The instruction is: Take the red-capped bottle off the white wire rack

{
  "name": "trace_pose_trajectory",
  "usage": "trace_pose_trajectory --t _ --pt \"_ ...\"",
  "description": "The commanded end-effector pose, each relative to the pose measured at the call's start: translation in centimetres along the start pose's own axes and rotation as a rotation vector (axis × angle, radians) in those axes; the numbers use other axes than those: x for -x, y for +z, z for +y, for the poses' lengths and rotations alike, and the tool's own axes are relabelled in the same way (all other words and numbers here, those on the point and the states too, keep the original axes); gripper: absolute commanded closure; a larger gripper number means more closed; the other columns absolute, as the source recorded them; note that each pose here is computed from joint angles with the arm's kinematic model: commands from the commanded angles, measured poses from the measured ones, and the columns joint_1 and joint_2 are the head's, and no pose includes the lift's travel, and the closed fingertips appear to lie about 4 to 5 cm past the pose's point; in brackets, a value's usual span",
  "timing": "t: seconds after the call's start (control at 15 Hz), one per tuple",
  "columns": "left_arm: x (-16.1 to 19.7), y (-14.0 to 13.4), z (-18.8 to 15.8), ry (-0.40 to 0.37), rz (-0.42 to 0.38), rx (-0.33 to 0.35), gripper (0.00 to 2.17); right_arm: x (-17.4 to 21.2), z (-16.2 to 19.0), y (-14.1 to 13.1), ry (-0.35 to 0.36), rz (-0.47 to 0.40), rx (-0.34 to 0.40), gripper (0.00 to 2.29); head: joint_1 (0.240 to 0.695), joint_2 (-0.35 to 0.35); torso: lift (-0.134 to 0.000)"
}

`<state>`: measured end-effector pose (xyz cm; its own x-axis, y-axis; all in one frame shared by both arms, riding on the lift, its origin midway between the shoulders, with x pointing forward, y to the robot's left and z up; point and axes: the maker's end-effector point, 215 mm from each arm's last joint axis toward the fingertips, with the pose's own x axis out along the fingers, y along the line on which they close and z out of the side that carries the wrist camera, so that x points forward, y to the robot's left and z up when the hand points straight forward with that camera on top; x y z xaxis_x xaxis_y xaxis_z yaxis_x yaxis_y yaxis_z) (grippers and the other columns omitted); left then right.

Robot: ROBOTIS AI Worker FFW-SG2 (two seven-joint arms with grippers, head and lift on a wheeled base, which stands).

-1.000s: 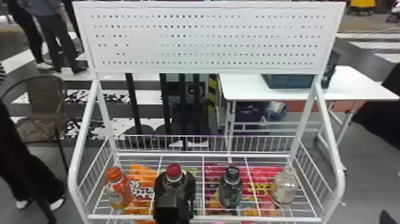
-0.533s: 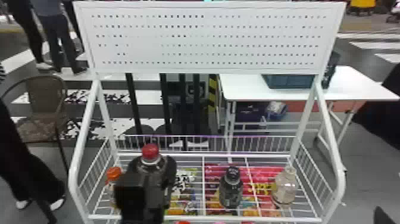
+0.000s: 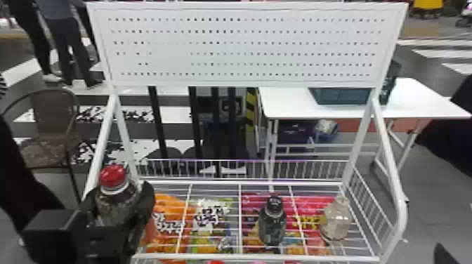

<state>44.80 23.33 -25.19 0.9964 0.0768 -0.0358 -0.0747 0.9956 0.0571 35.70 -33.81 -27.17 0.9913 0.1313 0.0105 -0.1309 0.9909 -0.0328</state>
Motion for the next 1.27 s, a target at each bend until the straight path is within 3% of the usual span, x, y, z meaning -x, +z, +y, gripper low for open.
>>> trace_pose_trajectory --t 0.0,0.2,1.2 --pt "0.54 -1.10 0.19 -0.009 0.012 0.008 2.01 -0.04 0.09 -0.05 0.000 0.000 -0.002 0.15 0.499 0.000 0.000" --pt "0.41 -1.96 0.42 -0.006 0.023 0.003 2.01 -0.05 0.26 -0.05 0.003 0.000 -0.003 0.15 0.499 0.000 0.000" --pt "0.01 -1.21 0.33 -0.004 0.007 0.010 2.01 -0.25 0.03 0.20 -0.002 -0.005 0.003 0.15 0.499 0.000 0.000"
